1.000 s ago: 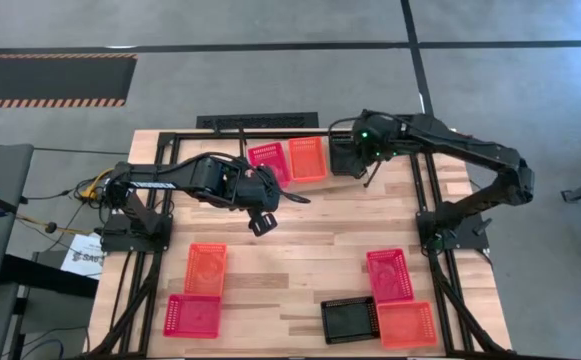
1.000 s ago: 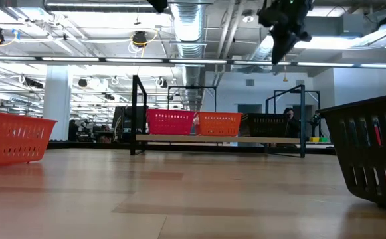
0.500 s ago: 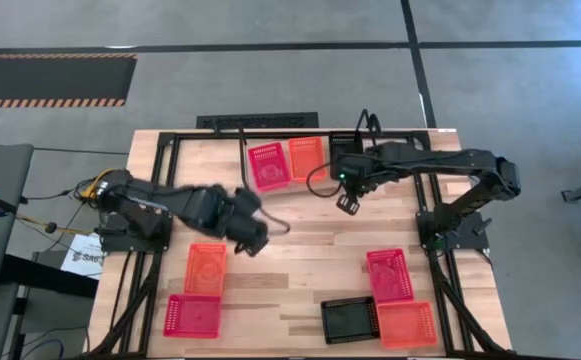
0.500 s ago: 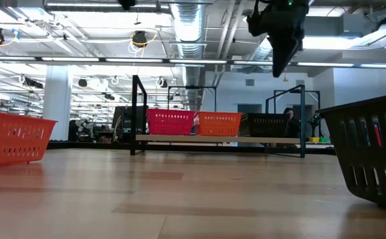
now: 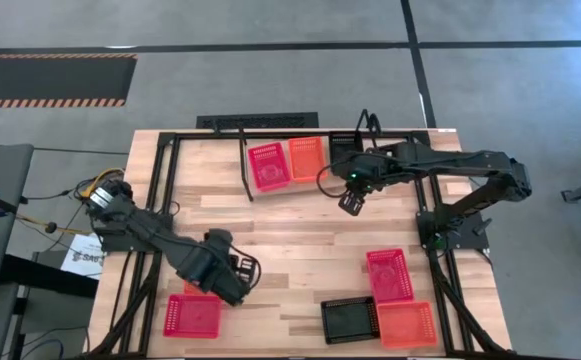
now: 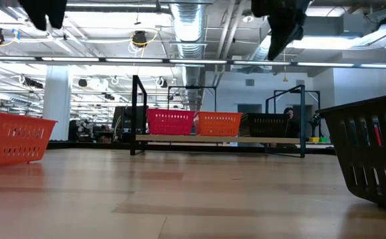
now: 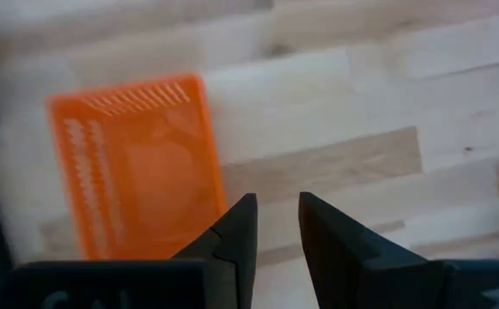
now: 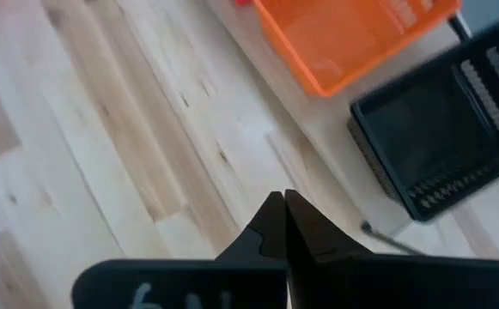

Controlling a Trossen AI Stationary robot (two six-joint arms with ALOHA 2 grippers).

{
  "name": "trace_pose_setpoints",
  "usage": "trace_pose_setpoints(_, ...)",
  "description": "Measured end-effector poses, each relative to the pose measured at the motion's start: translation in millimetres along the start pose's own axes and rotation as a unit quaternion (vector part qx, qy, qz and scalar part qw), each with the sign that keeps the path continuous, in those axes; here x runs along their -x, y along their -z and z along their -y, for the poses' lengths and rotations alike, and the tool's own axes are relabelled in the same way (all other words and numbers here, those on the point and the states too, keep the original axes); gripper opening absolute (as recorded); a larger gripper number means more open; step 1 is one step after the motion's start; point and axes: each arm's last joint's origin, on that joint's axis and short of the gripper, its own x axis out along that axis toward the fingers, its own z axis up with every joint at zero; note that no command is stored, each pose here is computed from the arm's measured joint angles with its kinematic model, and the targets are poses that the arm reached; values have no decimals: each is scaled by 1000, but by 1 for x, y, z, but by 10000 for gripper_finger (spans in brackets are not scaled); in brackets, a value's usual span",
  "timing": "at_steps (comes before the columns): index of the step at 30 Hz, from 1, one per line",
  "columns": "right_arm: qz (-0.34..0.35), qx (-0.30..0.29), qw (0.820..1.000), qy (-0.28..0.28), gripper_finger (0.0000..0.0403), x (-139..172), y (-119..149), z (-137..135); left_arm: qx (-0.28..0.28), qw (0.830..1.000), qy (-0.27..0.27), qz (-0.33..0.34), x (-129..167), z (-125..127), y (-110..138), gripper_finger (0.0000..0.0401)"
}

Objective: Stack baskets on shelf by color
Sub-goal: Stack the left orange bin into the orange bin on the shelf

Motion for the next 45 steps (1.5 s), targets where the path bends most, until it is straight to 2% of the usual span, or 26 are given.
trace_pose_setpoints(5,7,12,1000,-11,6,7,4,-6,16,1000,-3,-20,-15,0,9,75)
trace_pose_setpoints(16,37,33,998,-40,7,24,12,-16,5,996,-74,-48,-58,-17,17,75)
trace_pose_setpoints(24,59,37,996,-55,7,36,16,-17,17,997,-30,-73,-79,-13,23,79)
trace_pose_setpoints(31,73,34,995,-62,7,46,19,-13,20,994,-61,-85,-95,-24,25,95)
trace_pose_setpoints(36,82,32,994,-66,7,50,20,-11,22,994,-60,-87,-103,-25,24,100)
trace_pose_setpoints(39,82,33,994,-65,7,51,20,-11,6,995,-43,-95,-108,-23,23,88)
trace_pose_setpoints(43,82,32,994,-65,7,51,20,-11,-30,995,-30,-94,-113,-21,18,25)
trace_pose_setpoints(45,82,32,994,-65,7,51,20,-11,-51,994,-27,-93,-114,-19,14,9)
